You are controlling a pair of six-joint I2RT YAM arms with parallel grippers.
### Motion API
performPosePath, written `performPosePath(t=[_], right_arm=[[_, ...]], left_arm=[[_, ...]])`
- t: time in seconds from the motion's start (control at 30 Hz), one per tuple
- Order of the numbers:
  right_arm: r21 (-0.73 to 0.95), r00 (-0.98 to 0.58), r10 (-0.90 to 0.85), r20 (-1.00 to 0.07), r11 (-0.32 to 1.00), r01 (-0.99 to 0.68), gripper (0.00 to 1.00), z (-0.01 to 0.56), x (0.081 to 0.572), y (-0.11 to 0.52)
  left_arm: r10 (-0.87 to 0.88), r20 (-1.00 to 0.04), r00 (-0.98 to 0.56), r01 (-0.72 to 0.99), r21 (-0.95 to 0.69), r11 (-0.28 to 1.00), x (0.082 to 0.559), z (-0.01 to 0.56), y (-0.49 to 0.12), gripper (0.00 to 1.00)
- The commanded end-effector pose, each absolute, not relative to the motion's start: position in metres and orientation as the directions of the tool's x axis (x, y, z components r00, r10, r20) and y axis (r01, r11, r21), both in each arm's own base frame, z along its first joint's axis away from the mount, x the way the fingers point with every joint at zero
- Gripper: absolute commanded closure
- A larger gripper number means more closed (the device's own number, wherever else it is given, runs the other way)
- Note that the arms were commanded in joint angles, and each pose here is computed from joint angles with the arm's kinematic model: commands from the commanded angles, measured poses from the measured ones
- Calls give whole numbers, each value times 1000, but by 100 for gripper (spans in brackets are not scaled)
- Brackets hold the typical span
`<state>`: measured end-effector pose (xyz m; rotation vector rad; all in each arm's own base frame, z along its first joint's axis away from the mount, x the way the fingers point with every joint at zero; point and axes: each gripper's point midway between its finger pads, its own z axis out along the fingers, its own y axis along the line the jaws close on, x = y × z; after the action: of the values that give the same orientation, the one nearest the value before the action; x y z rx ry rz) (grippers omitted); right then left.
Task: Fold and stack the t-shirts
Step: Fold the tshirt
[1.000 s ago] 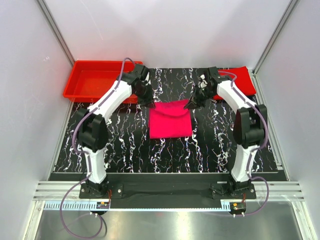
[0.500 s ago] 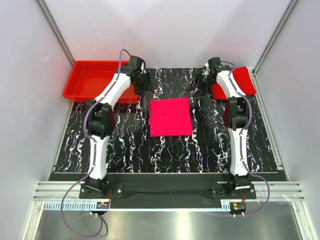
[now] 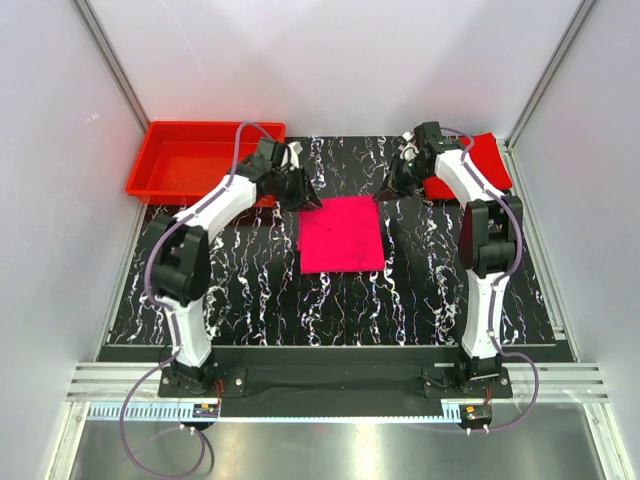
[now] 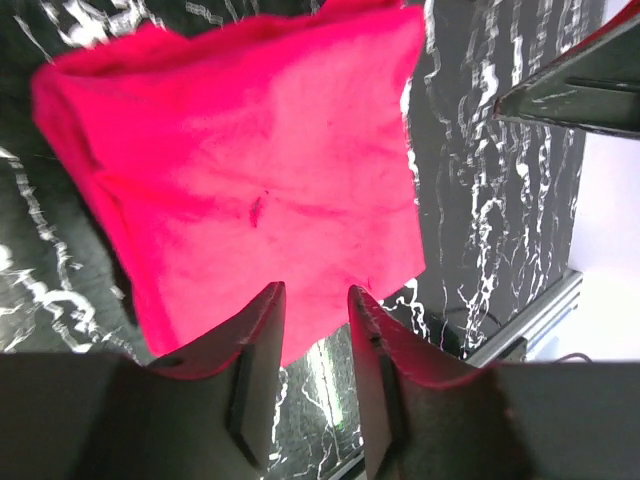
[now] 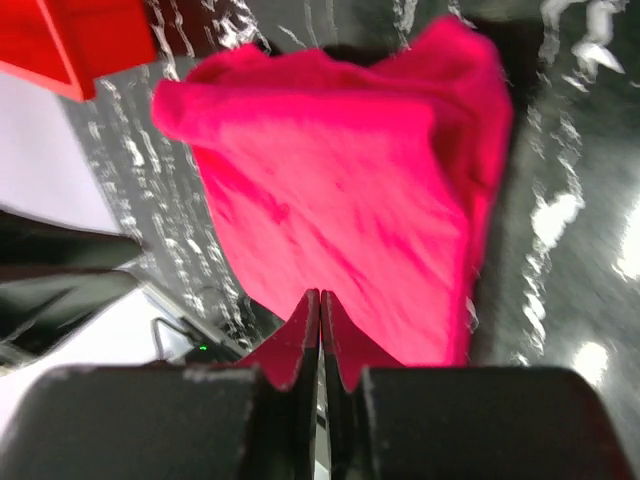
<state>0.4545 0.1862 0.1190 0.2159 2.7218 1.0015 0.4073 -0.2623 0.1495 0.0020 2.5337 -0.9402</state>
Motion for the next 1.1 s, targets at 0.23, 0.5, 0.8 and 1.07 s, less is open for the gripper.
performPosePath(t=[0.23,0.5,0.8,1.07], right_arm=[[794,-949,277,-148,605,53,96,76,518,216],[820,-948,301,-103,566,91,95,36,542,202],[797,-941,322,-105,593,114,68,74,549,182],[727,-930,326,-171,679,105,41,151,530,156]], left_arm=[[-242,-421,-874,110,-656,746,484,118,-268,68],[-244,-389,-889,61,-627,776,518,60,-260,67],[-184,-421,-888,82,-539,838,526,79,-241,57],[44,-591,-806,273,-306,912,485,159,-242,49]])
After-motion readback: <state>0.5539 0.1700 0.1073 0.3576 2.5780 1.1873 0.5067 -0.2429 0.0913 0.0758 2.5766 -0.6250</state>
